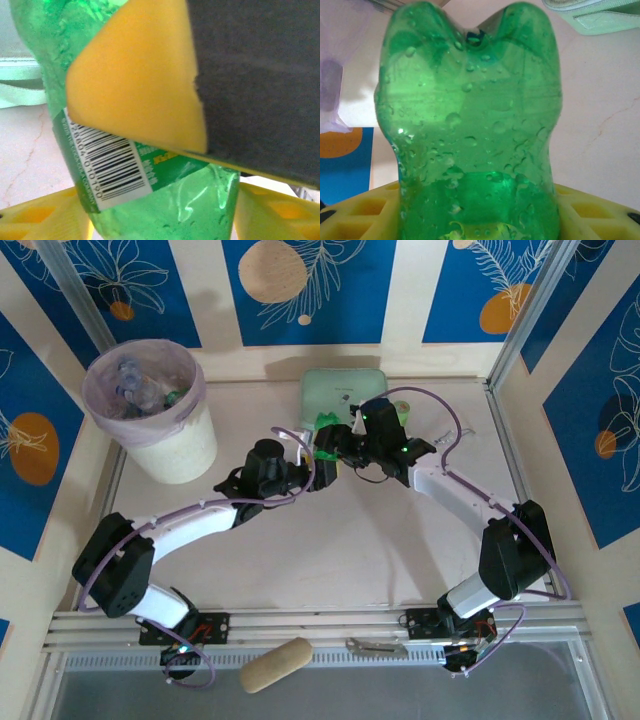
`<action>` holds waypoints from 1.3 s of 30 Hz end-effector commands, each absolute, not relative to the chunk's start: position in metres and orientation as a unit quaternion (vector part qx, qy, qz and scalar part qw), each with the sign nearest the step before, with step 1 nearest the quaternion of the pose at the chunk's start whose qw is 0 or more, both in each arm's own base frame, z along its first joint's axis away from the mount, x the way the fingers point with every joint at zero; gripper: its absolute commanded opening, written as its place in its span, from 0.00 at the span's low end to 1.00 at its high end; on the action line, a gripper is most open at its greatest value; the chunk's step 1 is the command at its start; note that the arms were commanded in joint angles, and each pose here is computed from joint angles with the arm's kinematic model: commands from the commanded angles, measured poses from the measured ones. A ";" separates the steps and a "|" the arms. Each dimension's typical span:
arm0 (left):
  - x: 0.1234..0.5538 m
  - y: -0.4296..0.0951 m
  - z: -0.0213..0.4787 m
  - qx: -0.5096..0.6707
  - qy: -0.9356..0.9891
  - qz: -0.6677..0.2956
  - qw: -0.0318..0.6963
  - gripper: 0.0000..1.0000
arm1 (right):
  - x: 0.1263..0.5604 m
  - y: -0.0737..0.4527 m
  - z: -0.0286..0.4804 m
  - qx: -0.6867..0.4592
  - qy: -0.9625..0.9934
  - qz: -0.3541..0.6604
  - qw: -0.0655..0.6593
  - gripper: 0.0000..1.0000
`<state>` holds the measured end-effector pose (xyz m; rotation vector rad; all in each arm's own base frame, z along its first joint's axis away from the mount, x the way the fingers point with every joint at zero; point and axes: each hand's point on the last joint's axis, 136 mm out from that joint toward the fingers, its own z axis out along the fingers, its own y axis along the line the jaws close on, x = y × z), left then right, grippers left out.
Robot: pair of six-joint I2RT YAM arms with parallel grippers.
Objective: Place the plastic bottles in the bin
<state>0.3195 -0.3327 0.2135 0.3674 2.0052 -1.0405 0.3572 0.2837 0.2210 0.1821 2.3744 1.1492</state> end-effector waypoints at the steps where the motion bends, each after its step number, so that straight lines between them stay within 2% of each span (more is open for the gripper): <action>1: 0.321 -0.336 0.236 0.149 0.778 -0.423 0.440 0.62 | 0.348 0.290 0.234 0.057 0.861 0.441 0.246 0.53; 7: 0.319 -0.331 0.234 0.141 0.779 -0.421 0.442 0.56 | 0.349 0.290 0.235 0.059 0.859 0.442 0.250 0.60; 11: 0.317 -0.329 0.230 0.138 0.782 -0.422 0.438 0.55 | 0.351 0.290 0.239 0.059 0.856 0.446 0.254 0.75; 15: 0.314 -0.326 0.221 0.132 0.788 -0.421 0.428 0.54 | 0.356 0.284 0.244 0.066 0.853 0.446 0.263 0.83; 34: 0.311 -0.315 0.223 0.116 0.786 -0.419 0.440 0.48 | 0.361 0.276 0.237 0.079 0.852 0.446 0.263 0.84; 39: 0.306 -0.324 0.226 0.137 0.781 -0.436 0.426 0.48 | 0.362 0.278 0.232 0.077 0.854 0.443 0.263 0.81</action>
